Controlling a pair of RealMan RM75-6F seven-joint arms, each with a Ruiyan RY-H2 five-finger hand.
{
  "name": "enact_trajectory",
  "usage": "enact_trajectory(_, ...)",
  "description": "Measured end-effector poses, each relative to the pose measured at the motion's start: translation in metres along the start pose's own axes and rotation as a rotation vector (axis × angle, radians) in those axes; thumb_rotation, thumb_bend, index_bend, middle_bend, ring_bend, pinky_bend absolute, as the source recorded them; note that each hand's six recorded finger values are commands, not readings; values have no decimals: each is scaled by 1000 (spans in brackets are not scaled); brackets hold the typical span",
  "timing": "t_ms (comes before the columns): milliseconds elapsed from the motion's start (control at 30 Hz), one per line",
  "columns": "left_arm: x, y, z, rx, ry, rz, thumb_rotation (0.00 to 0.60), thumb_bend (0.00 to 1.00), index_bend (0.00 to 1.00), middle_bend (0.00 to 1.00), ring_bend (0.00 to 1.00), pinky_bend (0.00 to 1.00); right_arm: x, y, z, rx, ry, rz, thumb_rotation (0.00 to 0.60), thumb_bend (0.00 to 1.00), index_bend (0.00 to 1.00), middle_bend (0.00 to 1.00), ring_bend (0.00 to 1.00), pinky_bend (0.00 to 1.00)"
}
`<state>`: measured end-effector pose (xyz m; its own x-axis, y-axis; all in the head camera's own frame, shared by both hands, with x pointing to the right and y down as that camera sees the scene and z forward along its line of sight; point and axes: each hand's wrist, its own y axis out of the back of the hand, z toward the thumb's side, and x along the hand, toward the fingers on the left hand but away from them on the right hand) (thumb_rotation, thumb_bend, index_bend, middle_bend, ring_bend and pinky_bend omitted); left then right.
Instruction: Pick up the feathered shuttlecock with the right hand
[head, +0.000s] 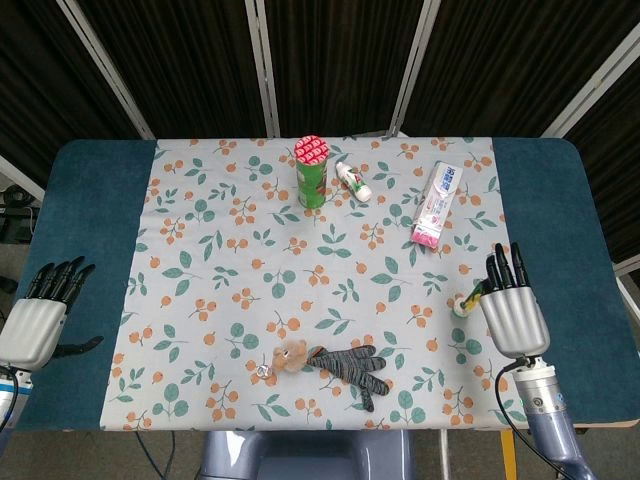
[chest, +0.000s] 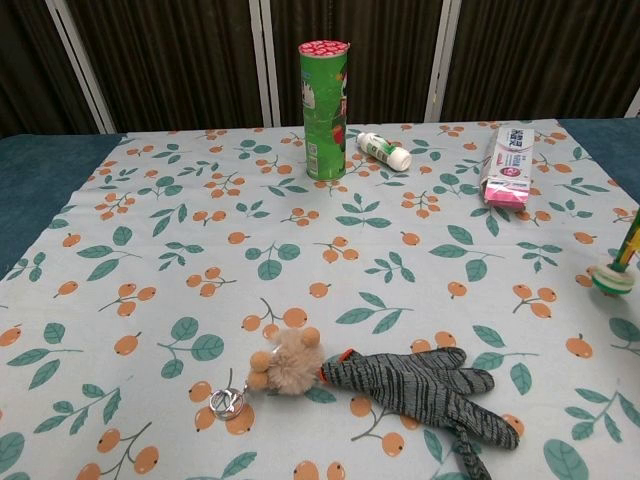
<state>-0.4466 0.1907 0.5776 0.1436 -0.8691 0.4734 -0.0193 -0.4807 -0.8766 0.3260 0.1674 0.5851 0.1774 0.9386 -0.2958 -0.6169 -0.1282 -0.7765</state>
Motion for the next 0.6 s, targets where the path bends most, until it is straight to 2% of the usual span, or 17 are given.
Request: enact_trajectory(600, 0, 0, 0, 0, -1, 0, 527, 116, 56, 0, 0, 0, -3, -11, 1, 22, -7, -7, 600, 387, 599, 197, 0, 0)
